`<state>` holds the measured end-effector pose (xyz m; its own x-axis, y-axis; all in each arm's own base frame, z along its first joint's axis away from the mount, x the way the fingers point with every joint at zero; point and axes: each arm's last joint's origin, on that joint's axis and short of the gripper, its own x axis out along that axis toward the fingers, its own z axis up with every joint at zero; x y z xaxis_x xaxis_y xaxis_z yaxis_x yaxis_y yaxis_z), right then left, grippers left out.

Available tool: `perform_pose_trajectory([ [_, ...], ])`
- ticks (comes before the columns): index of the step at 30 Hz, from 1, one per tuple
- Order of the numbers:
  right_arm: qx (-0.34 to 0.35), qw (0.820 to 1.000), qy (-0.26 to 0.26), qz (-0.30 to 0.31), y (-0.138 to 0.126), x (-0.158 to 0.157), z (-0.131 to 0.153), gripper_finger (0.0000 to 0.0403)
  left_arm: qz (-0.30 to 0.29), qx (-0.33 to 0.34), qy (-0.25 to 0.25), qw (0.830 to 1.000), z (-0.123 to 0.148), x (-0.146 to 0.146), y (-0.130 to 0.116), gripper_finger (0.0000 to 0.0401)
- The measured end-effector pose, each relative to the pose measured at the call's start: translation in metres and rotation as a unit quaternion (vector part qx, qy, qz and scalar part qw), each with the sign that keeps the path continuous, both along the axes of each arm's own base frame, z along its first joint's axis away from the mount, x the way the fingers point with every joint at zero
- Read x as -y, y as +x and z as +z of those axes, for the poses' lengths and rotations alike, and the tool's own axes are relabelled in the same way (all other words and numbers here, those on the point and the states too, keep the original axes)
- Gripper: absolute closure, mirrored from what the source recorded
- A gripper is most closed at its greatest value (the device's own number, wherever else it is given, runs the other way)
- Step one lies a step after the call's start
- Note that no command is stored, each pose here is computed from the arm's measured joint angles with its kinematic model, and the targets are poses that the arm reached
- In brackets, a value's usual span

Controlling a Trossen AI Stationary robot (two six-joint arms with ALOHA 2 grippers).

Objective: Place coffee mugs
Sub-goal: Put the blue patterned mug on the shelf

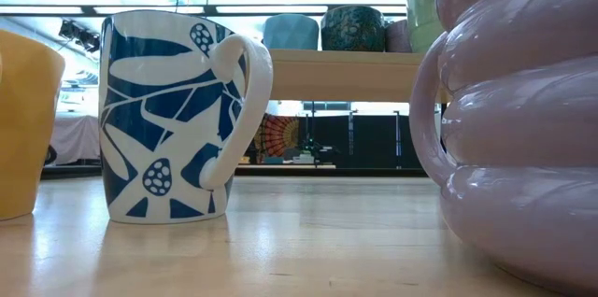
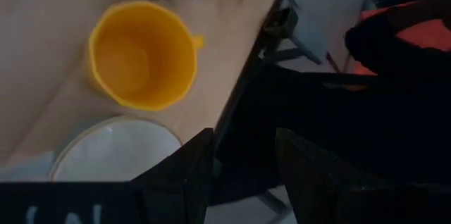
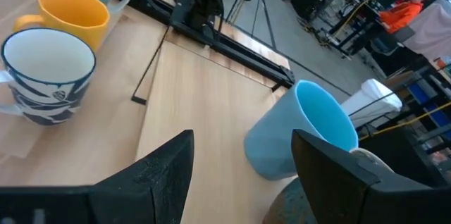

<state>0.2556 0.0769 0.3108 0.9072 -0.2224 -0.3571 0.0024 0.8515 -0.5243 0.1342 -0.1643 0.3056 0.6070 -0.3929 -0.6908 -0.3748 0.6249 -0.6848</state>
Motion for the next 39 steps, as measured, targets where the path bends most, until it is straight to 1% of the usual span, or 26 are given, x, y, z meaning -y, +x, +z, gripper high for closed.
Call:
perform_pose_trajectory([
  [4, -0.003, 1.0, 0.002, 0.006, 0.001, 0.002, 0.0, 0.0158, 0.003, -0.039, 0.058, 0.998, 0.006, 0.012, 0.009, 0.0245],
  [7, -0.006, 1.0, -0.011, 0.007, 0.001, 0.004, 0.0, 0.0158, -0.014, -0.074, 0.082, 0.994, 0.008, 0.025, 0.018, 0.0252],
  [10, -0.002, 1.0, -0.016, 0.002, 0.003, 0.008, 0.001, 0.0158, -0.021, -0.094, 0.109, 0.989, 0.012, 0.033, 0.024, 0.0258],
  [13, -0.002, 1.0, -0.013, 0.0, 0.004, 0.012, 0.001, 0.0158, -0.018, -0.102, 0.116, 0.988, 0.012, 0.04, 0.03, 0.0259],
  [17, -0.006, 1.0, 0.007, -0.007, 0.004, 0.014, -0.001, 0.0158, -0.012, -0.112, 0.12, 0.986, 0.007, 0.045, 0.033, 0.0259],
  [23, -0.02, 0.999, 0.026, 0.0, 0.0, 0.006, -0.004, 0.0158, -0.013, -0.116, 0.14, 0.983, -0.002, 0.049, 0.039, 0.0259],
  [27, -0.026, 0.999, 0.034, 0.006, -0.002, 0.0, -0.006, 0.0158, -0.018, -0.099, 0.172, 0.98, -0.006, 0.048, 0.046, 0.0259],
  [31, -0.026, 0.999, 0.043, 0.008, -0.004, -0.005, -0.006, 0.0158, 0.017, -0.076, 0.187, 0.979, -0.006, 0.04, 0.059, 0.0259],
  [34, -0.022, 0.999, 0.034, -0.002, -0.006, -0.008, -0.006, 0.0158, 0.05, -0.07, 0.179, 0.98, -0.006, 0.033, 0.071, 0.0259],
  [36, -0.023, 0.999, 0.021, -0.014, -0.008, -0.01, -0.007, 0.0158, 0.044, -0.057, 0.195, 0.978, -0.01, 0.032, 0.08, 0.0259],
  [39, -0.035, 0.999, 0.002, -0.031, -0.01, -0.011, -0.009, 0.0158, 0.006, -0.041, 0.236, 0.971, -0.019, 0.031, 0.096, 0.0259],
])
